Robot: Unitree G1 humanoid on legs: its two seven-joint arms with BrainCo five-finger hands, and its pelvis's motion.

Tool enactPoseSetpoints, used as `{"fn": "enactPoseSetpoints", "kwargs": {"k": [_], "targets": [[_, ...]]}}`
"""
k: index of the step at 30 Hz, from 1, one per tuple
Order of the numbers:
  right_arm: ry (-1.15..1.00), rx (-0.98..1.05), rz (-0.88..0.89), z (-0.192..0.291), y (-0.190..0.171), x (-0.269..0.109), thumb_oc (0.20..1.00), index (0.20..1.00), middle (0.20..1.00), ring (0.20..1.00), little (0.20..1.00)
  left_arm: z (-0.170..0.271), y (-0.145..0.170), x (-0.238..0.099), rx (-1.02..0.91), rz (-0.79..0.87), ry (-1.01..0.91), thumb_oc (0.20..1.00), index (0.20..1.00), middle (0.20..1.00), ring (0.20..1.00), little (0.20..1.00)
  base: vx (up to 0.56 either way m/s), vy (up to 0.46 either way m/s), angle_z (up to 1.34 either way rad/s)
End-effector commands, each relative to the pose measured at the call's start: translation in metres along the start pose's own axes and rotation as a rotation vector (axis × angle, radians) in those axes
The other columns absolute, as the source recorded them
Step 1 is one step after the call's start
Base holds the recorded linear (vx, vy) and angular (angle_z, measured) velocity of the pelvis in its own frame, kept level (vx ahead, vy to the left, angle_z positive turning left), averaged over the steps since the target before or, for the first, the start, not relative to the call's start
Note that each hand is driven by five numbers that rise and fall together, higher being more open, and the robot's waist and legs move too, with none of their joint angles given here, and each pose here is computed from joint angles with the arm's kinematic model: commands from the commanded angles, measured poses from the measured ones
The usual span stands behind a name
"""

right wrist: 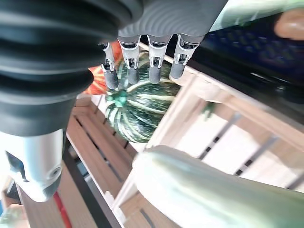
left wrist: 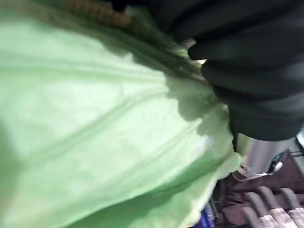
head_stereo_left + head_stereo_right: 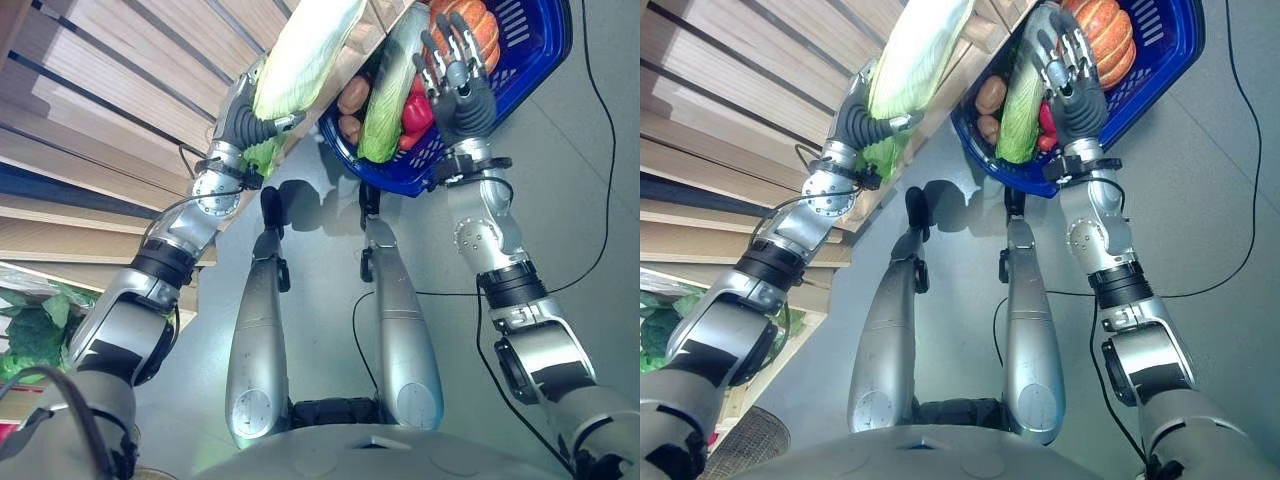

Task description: Pick up fruits and vegetables into the basket

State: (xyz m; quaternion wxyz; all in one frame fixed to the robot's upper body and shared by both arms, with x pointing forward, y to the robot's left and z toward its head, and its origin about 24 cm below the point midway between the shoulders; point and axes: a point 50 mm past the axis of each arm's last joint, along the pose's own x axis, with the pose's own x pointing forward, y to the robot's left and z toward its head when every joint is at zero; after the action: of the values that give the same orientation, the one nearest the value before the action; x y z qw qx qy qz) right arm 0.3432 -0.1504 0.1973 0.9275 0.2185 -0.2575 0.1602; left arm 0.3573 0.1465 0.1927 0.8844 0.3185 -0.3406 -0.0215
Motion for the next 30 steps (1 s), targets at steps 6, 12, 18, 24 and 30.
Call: {"fn": "enactPoseSetpoints", "kwargs": {"k": [6,12,18,24,30], "targets": [[-0.015,0.045,0.019,0.000,0.011,-0.002,1.000,1.000,1.000,1.000,1.000,0.048,0.008,0.009,-0.023,0.102,-0.311,0.200,0.200,0.200,0.200,0.200,0.00,0.000,0.00],[0.000,0.048,0.029,-0.004,0.017,-0.001,1.000,1.000,1.000,1.000,1.000,0.060,0.001,0.010,-0.044,0.032,-0.365,0.200,0.200,0.200,0.200,0.200,0.00,0.000,0.00],[0.008,0.053,0.071,-0.005,0.024,0.001,1.000,1.000,1.000,1.000,1.000,0.065,-0.015,0.008,-0.057,-0.092,-0.366,0.200,0.200,0.200,0.200,0.200,0.00,0.000,0.00],[0.004,0.061,0.124,-0.003,0.033,0.002,1.000,1.000,1.000,1.000,1.000,0.065,-0.030,0.006,-0.060,-0.208,-0.344,0.200,0.200,0.200,0.200,0.200,0.00,0.000,0.00],[0.004,0.065,0.175,0.000,0.040,0.005,1.000,1.000,1.000,1.000,1.000,0.065,-0.037,0.007,-0.057,-0.303,-0.325,0.200,0.200,0.200,0.200,0.200,0.00,0.000,0.00]]}}
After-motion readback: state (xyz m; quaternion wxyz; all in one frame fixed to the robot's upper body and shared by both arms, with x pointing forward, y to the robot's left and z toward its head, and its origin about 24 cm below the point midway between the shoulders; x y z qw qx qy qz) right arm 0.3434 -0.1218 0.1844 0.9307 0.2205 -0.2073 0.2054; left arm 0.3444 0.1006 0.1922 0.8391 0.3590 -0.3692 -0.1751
